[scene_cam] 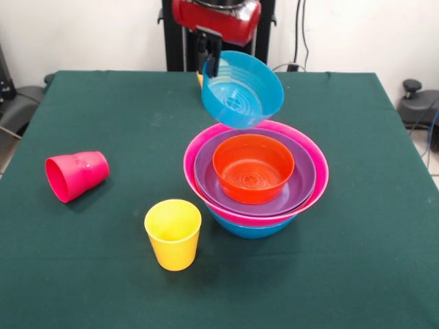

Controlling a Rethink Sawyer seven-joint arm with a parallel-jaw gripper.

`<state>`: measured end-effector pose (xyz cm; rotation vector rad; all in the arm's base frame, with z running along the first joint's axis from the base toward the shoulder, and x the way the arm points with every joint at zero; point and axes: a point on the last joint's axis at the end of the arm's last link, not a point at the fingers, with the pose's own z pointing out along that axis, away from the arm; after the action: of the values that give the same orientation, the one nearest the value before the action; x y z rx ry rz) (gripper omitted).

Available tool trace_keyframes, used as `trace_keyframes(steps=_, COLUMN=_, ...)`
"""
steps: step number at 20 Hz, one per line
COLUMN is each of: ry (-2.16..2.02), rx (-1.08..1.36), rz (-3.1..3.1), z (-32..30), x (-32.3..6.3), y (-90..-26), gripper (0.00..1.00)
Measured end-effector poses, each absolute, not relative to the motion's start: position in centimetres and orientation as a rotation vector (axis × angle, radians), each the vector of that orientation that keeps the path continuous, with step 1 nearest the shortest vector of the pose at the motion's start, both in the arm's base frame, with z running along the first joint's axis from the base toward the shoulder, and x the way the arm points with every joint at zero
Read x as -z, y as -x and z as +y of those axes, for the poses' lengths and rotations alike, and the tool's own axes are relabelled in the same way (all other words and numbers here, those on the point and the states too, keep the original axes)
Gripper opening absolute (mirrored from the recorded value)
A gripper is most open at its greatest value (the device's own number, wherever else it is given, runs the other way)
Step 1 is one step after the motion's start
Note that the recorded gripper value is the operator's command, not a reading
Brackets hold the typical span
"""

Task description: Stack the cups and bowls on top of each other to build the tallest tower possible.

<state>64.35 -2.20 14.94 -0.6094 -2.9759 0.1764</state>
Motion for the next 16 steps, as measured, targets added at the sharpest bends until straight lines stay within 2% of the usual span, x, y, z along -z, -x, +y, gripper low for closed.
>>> trace_keyframes(steps=16, ry=0.606, rx=-0.093, rz=-3.003, z=1.5, x=-12.8, y=-68.8, gripper=0.0)
